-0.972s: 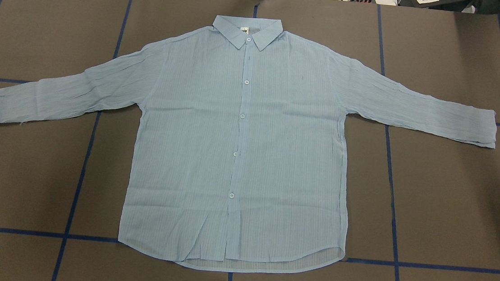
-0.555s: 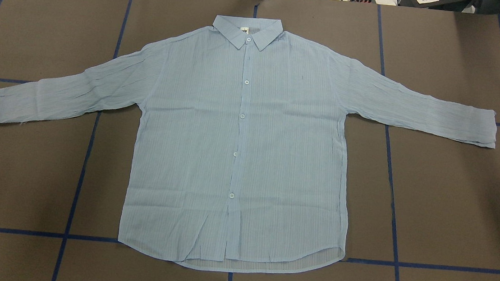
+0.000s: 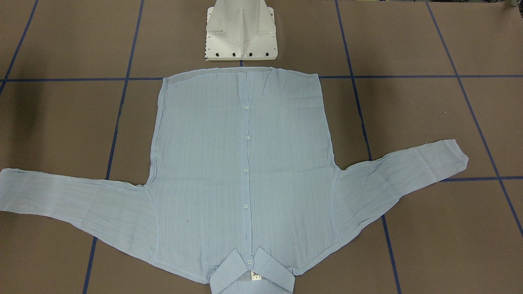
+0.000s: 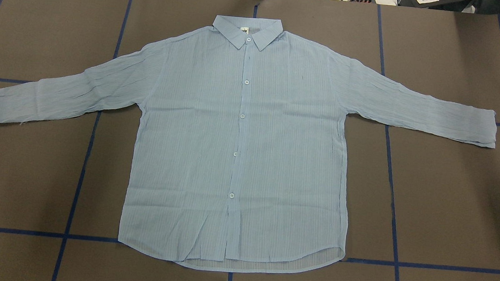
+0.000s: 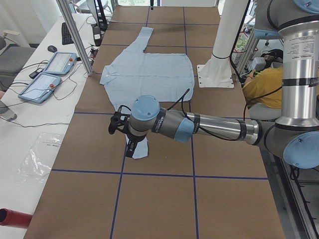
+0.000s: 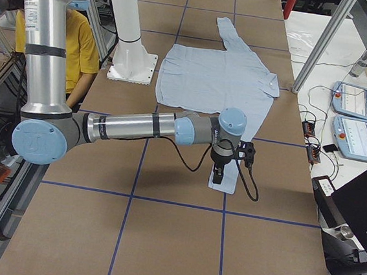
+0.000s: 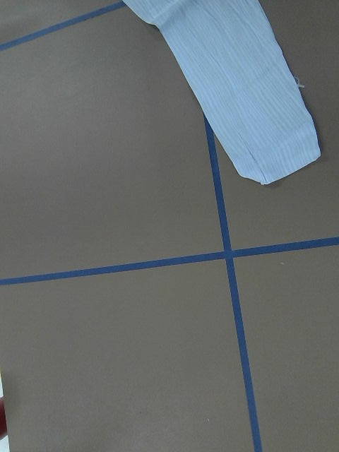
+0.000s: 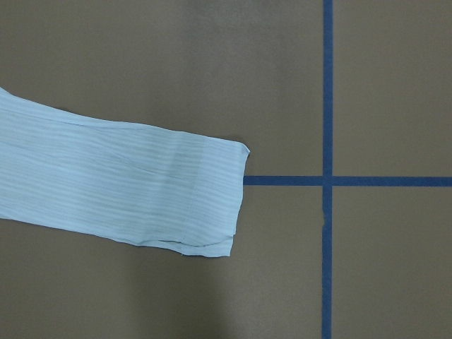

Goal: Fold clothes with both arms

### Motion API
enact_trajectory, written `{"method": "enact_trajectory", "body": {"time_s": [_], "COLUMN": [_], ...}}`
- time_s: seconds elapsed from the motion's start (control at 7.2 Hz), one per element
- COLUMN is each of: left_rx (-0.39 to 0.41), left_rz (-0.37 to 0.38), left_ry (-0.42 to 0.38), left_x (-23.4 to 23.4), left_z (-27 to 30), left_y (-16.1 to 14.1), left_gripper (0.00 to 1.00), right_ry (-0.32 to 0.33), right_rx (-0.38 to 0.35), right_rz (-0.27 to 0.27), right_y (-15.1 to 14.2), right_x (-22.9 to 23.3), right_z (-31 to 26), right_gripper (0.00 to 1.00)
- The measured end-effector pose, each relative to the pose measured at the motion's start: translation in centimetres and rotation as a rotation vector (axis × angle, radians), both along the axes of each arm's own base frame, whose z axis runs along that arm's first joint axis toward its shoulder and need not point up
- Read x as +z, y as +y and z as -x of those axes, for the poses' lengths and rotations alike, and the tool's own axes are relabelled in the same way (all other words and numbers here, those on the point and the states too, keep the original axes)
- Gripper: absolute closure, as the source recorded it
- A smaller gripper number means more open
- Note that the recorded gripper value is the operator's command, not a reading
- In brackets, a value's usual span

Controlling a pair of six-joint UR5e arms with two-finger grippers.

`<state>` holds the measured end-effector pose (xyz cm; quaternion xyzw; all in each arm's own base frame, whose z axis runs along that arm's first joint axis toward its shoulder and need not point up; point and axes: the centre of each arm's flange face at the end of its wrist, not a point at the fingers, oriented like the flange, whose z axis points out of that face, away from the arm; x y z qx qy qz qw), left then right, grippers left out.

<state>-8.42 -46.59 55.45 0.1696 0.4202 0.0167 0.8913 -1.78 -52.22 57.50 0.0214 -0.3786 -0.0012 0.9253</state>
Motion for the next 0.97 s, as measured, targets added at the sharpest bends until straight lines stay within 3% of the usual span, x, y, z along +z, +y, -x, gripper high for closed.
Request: {"method": "enact_trajectory", "body": {"time_s": [0.14, 0.42, 0.69, 0.97], "left_rx": [0.003, 0.008, 0.009, 0.008], "left_rz": [0.002, -0.01, -0.03, -0.039], "left_ry": [0.004, 0.004, 0.004, 0.005], "left_x": [0.2, 0.1, -0.1, -0.5], "left_z": [-0.1, -0.3, -0.4, -0.4], "left_y": [0.0, 0.0, 0.0, 0.1], "left_gripper": [0.0, 0.0, 0.0, 0.0], "right_ry": [-0.008, -0.019, -0.026, -0.032], "right_rx": [-0.025, -0.049, -0.037, 0.01], "right_rz": [-0.044, -0.065, -0.053, 0.002], "right_y": [-0.1, -1.0, -3.4, -5.6], "right_x": [-0.1, 0.4, 3.0, 5.6], "right_z": [1.4, 3.7, 5.6, 7.1], "right_gripper": [0.0, 0.02, 0.11, 0.12]}}
